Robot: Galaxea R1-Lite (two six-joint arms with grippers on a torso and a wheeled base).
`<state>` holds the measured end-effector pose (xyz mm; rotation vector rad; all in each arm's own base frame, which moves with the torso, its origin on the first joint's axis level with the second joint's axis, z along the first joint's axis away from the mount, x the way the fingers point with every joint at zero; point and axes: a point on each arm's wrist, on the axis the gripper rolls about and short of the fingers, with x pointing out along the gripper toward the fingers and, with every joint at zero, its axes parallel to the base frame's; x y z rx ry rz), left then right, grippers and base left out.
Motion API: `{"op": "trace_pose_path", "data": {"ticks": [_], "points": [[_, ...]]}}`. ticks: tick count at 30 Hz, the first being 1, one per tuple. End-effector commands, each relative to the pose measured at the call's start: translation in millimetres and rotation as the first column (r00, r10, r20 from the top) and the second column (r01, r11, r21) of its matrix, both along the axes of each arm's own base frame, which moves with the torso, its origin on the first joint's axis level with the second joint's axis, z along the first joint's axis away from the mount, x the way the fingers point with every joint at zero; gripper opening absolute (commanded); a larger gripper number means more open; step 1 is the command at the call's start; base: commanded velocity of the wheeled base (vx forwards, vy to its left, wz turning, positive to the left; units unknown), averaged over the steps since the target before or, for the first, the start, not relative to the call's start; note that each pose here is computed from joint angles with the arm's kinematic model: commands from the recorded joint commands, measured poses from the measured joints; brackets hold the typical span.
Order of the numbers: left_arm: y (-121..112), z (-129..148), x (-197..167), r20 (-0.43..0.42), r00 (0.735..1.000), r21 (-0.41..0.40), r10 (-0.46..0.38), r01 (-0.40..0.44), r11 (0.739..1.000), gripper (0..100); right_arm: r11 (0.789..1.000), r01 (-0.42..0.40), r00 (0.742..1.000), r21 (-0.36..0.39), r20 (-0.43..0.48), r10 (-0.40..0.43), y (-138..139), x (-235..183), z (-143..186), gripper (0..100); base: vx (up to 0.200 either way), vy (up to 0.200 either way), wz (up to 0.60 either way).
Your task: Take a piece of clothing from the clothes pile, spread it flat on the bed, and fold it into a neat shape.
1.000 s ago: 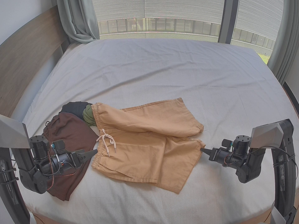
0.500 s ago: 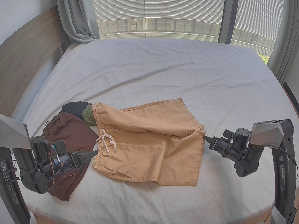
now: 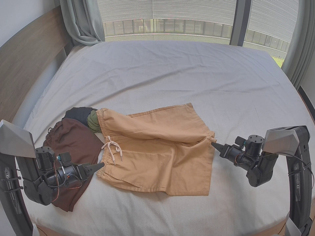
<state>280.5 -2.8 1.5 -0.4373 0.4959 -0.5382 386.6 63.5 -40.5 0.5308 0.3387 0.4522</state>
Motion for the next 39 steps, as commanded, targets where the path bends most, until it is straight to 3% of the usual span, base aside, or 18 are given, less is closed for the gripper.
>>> {"op": "trace_pose_path", "data": {"ticks": [1, 16, 39], "points": [[1.4, -2.7, -0.3, -0.013, 1.000, -0.010, -0.005, 0.004, 1.000, 100, 1.000, 0.013, 1.000, -0.001, 0.017, -0.013, -2.0, -2.7, 11.6, 100, 0.000, 0.000, 0.00], [2.2, -39.2, -2.4, -0.141, 0.990, -0.029, -0.021, 0.017, 0.999, 100, 1.000, 0.008, 0.998, -0.004, 0.058, -0.008, -0.2, -6.5, 31.3, 100, 0.000, 0.000, 0.00], [4.0, -63.7, 18.4, -0.140, 0.990, -0.020, -0.004, 0.002, 1.000, 100, 1.000, 0.024, 0.998, -0.006, 0.058, -0.023, -1.0, -5.9, 30.9, 100, 0.000, 0.000, 0.00]]}}
